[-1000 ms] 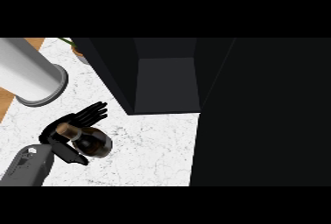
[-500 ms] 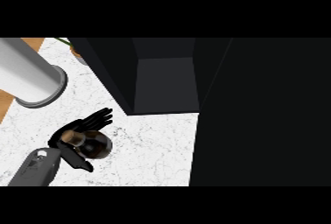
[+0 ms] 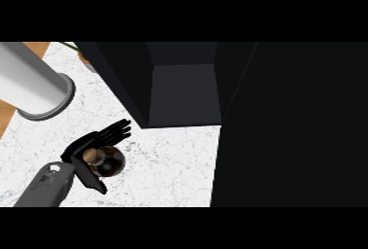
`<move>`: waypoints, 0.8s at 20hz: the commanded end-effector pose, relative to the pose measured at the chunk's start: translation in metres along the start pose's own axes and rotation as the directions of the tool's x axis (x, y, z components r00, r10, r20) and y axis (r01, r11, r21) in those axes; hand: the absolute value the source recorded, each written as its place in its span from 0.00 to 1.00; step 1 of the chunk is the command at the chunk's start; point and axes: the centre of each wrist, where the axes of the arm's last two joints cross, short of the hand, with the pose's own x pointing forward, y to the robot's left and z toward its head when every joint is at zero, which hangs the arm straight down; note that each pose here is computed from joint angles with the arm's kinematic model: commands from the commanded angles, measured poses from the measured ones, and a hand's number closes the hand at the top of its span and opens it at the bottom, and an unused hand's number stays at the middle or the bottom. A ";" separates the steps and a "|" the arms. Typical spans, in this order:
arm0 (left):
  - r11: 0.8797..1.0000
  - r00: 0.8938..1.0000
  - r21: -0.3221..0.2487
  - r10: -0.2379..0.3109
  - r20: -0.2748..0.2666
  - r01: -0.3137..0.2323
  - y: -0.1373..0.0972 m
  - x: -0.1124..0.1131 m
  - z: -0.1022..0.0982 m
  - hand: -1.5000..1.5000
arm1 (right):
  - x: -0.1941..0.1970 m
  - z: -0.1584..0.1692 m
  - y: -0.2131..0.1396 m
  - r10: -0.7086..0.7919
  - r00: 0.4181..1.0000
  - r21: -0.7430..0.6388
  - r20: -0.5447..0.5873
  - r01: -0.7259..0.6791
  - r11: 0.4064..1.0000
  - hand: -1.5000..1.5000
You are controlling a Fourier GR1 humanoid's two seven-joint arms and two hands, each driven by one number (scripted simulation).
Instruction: Pick up the wine, place it into the cabinet and close the cabinet
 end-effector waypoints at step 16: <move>0.961 0.962 -0.176 0.237 0.135 -0.212 -0.038 -0.036 -0.034 1.00 | 0.007 0.007 0.003 -0.014 1.000 0.008 -0.012 0.014 1.000 0.00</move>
